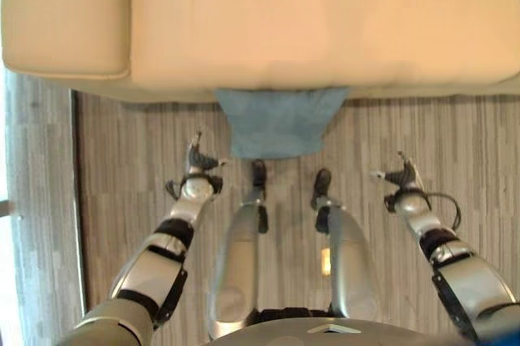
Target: Pick up all the scattered cushions and arrange them neatly on the sofa.
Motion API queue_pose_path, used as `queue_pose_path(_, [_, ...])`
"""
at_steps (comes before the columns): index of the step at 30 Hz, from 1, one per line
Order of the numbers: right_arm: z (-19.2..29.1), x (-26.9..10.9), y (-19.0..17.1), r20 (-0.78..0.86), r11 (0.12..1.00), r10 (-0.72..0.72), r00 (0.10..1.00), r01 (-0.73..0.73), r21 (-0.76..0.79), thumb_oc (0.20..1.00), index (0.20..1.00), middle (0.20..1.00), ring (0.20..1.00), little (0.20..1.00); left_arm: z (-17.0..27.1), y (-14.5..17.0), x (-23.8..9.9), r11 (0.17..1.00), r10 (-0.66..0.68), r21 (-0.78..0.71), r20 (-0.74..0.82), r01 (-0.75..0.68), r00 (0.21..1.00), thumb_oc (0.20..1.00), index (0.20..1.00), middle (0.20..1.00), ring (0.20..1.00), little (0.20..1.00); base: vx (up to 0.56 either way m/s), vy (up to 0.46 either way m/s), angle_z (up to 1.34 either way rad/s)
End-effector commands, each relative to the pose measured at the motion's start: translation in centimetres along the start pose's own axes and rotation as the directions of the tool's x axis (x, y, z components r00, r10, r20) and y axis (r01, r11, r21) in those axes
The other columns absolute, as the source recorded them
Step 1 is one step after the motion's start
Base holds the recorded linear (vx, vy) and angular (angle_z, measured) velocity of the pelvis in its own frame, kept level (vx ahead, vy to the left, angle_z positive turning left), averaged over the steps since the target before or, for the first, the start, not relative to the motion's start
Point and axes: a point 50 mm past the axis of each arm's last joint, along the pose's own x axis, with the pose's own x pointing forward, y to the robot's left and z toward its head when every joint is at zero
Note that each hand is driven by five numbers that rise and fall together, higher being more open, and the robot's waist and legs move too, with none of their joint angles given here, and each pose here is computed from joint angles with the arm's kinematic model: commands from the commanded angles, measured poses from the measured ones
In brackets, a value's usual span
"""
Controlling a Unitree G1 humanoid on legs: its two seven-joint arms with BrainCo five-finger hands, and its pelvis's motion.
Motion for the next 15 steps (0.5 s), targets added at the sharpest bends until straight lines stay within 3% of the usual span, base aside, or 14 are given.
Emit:
queue_pose_path(1, [-1.8, -0.3, -2.6, 0.013, 0.991, -0.132, 0.991, 0.132, -0.026, 1.0, 1.0, 1.0, 1.0, 1.0, -0.6, 1.0, -0.4, 0.996, 0.083, -0.04, 0.013, -0.083, 0.996, 1.0, 1.0, 1.0, 1.0, 1.0, -0.01, 0.083, -0.06])
queue_pose_path(5, [3.6, 1.4, -4.6, 0.143, 0.958, -0.276, 0.95, 0.26, 0.121, 1.0, 1.0, 1.0, 1.0, 1.0, 4.8, 1.8, 1.7, 0.987, 0.15, -0.084, 0.145, -0.138, 0.978, 1.0, 1.0, 1.0, 1.0, 1.0, 0.02, 0.075, -0.11])
queue_pose_path(15, [11.2, 2.5, -6.5, 0.287, 0.907, -0.391, 0.874, 0.314, 0.281, 1.0, 1.0, 1.0, 1.0, 1.0, 11.9, 2.6, 3.6, 0.962, 0.219, -0.215, 0.24, -0.168, 0.946, 1.0, 1.0, 1.0, 1.0, 1.0, 0.03, 0.046, 0.01])
